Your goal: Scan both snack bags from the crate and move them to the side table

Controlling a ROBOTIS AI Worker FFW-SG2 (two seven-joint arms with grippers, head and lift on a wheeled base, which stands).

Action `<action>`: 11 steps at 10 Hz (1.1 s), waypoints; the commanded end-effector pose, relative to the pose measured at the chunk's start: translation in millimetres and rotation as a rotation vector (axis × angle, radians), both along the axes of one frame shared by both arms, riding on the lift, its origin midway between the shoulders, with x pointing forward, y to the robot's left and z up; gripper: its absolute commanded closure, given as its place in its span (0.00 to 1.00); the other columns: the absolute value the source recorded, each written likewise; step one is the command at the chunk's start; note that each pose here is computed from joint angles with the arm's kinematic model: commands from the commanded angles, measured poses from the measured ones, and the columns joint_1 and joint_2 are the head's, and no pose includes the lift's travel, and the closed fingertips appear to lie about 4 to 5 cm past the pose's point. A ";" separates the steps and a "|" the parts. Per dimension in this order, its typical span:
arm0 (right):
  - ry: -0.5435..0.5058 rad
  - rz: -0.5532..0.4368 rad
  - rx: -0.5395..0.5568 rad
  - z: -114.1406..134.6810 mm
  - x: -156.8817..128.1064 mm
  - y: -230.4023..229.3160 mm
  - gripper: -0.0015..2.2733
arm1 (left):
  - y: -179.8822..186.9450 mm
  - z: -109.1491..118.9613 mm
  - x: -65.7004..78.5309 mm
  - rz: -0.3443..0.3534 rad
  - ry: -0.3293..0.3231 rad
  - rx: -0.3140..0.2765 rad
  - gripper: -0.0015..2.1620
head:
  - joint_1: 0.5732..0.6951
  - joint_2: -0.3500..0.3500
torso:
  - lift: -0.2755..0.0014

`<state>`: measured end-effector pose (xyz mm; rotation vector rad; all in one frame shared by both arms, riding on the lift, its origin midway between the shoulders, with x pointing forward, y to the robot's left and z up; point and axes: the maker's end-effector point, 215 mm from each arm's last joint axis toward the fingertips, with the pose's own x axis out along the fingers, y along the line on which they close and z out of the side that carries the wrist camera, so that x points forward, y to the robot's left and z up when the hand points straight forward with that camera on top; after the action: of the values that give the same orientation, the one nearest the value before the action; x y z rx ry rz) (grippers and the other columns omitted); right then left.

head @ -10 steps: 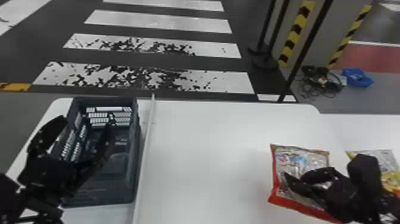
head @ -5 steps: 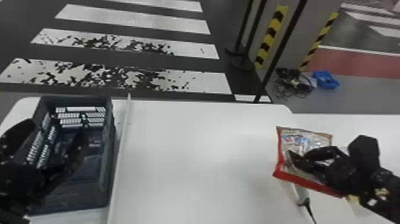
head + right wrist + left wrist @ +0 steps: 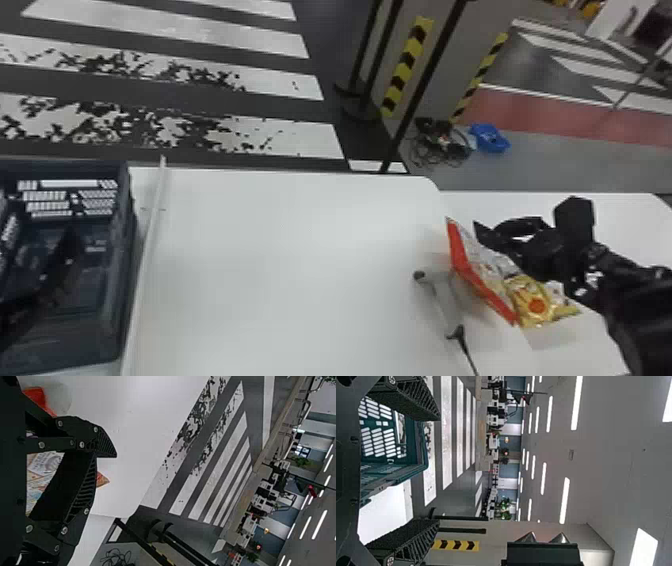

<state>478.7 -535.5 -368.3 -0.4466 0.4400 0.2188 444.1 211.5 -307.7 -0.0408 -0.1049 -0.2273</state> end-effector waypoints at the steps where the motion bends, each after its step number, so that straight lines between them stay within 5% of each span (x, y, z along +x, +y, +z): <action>1: -0.001 -0.020 -0.002 -9.6 8.7 -20.0 0.99 | 1.2 -3.2 0.1 0.007 0.004 -0.001 0.04 | 1.00 0.00 | 0.65; 4: -0.003 -0.060 0.103 -15.4 -0.4 -13.9 0.99 | 0.2 -7.6 4.5 0.010 0.007 -0.001 0.04 | 1.00 0.00 | 0.65; 5: -0.020 -0.110 0.140 -15.5 -5.5 -19.6 0.89 | -0.6 -11.3 6.2 0.009 0.013 0.000 0.04 | 1.00 0.00 | 0.65; 6: -0.060 -0.162 0.175 -12.7 -9.6 -24.9 0.23 | 0.4 -15.3 7.8 0.010 0.018 0.003 0.04 | 1.00 0.00 | 0.65; 7: -0.086 -0.201 0.199 -12.0 -12.0 -30.4 0.00 | 0.1 -16.0 8.4 0.008 0.020 0.005 0.04 | 1.00 0.00 | 0.65; 11: -0.072 -0.345 0.333 -45.6 -9.9 -36.7 0.02 | 6.1 -11.6 15.7 0.006 0.006 0.006 0.04 | 1.00 0.00 | 0.65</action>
<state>469.2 -573.4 -406.5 -0.0783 0.3860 -0.0492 459.3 216.3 -319.7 -0.0369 -0.0950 -0.2212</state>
